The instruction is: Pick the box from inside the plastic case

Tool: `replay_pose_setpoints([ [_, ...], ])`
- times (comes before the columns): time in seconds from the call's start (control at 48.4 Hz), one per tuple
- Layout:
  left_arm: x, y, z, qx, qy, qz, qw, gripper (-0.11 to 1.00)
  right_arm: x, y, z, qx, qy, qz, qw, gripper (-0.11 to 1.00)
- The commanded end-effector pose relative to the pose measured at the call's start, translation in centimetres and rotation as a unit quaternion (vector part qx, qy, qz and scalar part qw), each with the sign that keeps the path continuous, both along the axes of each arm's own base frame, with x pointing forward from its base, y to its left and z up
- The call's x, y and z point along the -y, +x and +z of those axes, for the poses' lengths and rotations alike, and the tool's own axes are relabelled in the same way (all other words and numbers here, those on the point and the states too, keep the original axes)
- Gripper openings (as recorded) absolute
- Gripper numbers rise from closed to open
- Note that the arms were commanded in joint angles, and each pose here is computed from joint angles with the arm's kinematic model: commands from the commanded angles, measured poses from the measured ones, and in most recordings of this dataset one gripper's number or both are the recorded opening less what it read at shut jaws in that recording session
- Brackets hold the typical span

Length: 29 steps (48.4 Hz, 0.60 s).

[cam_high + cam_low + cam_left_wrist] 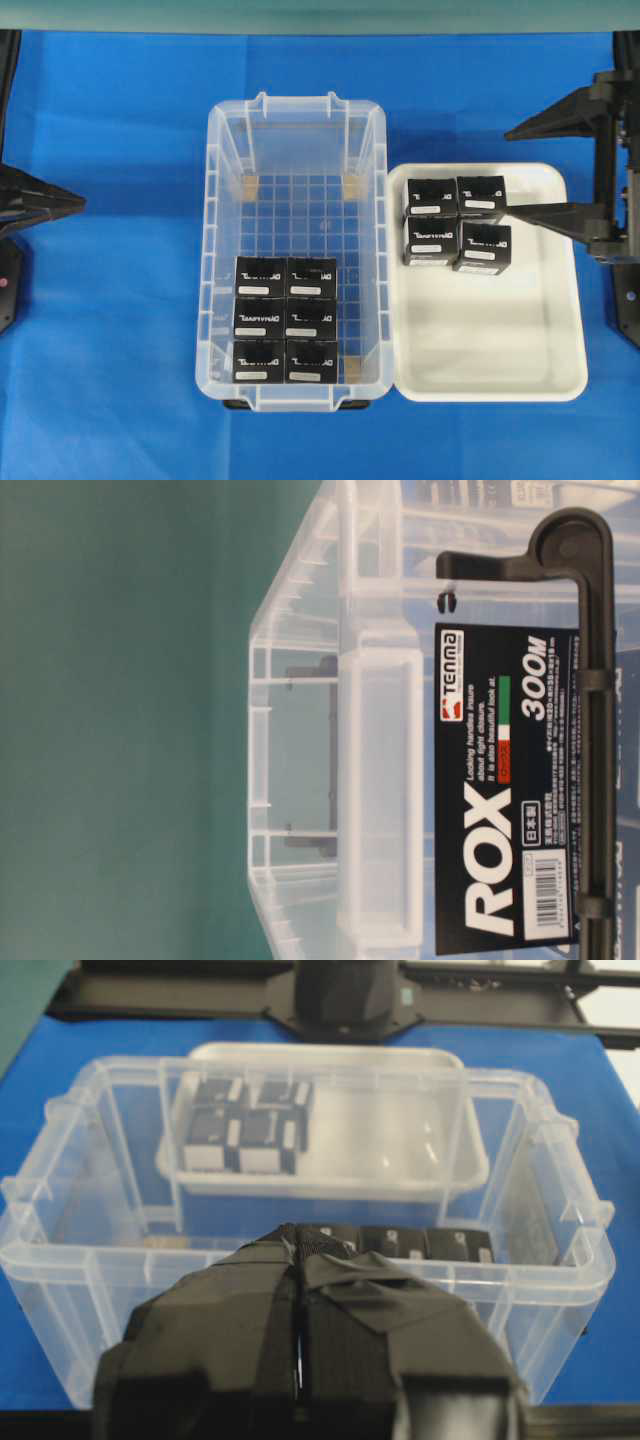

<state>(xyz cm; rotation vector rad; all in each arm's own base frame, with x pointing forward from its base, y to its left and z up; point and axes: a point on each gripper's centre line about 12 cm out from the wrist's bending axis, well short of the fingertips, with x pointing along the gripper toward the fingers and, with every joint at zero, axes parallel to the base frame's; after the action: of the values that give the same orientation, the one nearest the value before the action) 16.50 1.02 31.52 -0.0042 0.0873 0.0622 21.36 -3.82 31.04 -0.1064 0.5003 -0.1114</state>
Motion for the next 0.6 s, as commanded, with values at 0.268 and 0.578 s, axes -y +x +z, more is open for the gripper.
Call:
replay_pose_setpoints([
  [0.268, 0.0, 0.2, 1.0, 0.008, 0.003, 0.001, 1.0, -0.06, -1.6, -0.5, 1.4, 0.098, 0.063, 0.011, 0.9931, 0.95],
  [0.578, 0.0, 0.2, 0.9, 0.004, 0.003, 0.001, 1.0, -0.06, -2.2, -1.3, 2.1, 0.162, 0.076, 0.016, 0.9837, 0.95],
])
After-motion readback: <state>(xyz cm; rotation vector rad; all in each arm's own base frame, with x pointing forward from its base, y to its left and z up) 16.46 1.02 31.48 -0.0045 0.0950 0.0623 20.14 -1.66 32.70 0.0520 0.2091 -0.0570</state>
